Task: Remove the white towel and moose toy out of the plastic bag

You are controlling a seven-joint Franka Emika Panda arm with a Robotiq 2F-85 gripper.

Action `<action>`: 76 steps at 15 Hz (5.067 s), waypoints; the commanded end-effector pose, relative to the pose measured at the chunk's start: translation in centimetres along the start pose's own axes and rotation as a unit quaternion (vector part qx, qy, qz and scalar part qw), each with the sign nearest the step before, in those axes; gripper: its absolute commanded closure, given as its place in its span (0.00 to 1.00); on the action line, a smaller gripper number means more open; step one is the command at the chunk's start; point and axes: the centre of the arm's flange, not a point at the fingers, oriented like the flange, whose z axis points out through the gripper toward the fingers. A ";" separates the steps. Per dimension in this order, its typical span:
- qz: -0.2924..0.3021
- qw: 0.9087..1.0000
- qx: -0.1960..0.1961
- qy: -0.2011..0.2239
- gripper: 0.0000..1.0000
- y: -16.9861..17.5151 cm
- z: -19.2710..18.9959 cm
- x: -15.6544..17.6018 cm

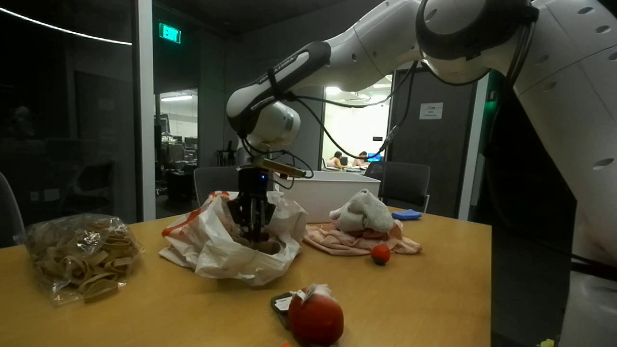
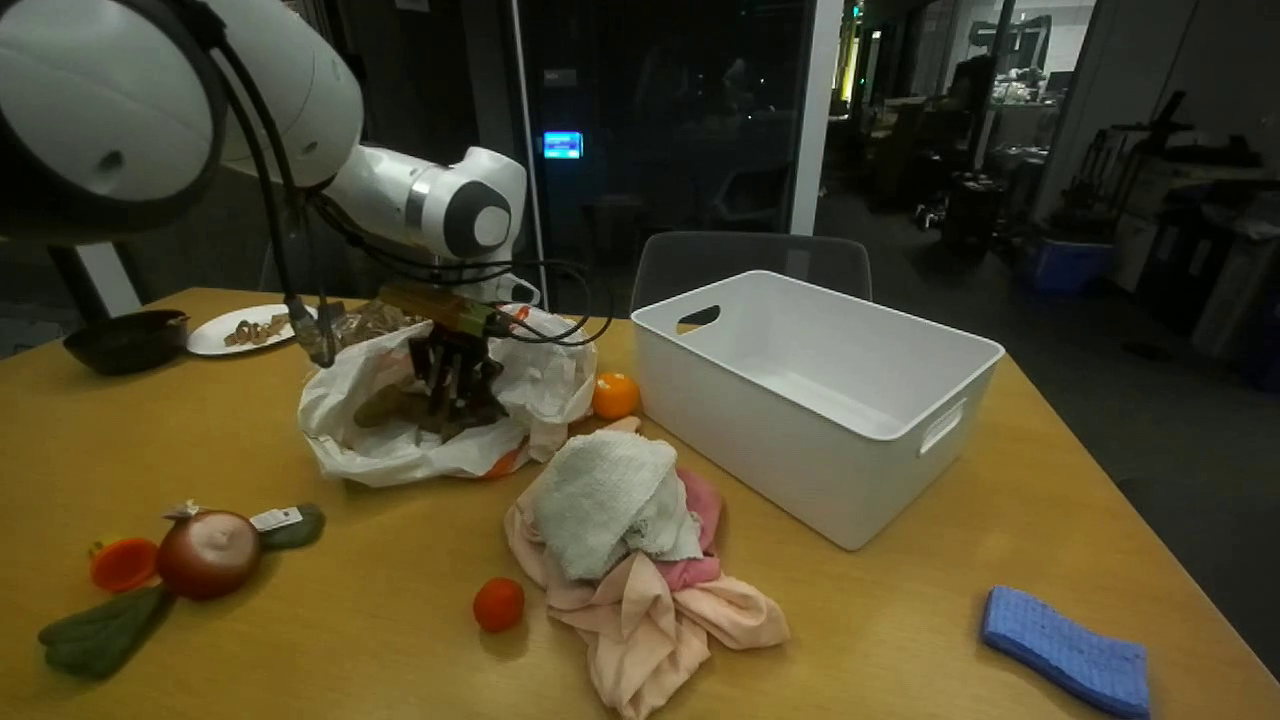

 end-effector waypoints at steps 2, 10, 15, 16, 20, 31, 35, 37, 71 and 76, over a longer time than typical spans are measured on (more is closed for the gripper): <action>0.006 1.000 -0.005 0.017 0.49 2.3 -0.8 0.0; -0.010 0.997 -0.073 0.039 0.00 3.9 0.1 1.0; 0.004 0.997 -0.063 0.034 0.32 4.9 0.5 1.6; 0.006 0.998 -0.058 0.032 0.41 5.0 0.5 1.6; 0.023 0.998 -0.047 0.037 0.73 5.8 -0.4 1.4; 0.074 0.997 0.012 0.034 0.97 5.2 -5.8 -1.7; 0.157 0.985 0.059 -0.025 0.97 3.5 -10.9 -5.8; 0.210 0.975 0.050 -0.045 0.97 3.0 -13.0 -8.0; 0.554 0.768 0.073 -0.313 0.87 14.3 0.8 -24.6; 0.563 0.773 0.068 -0.284 0.45 14.0 -1.6 -25.8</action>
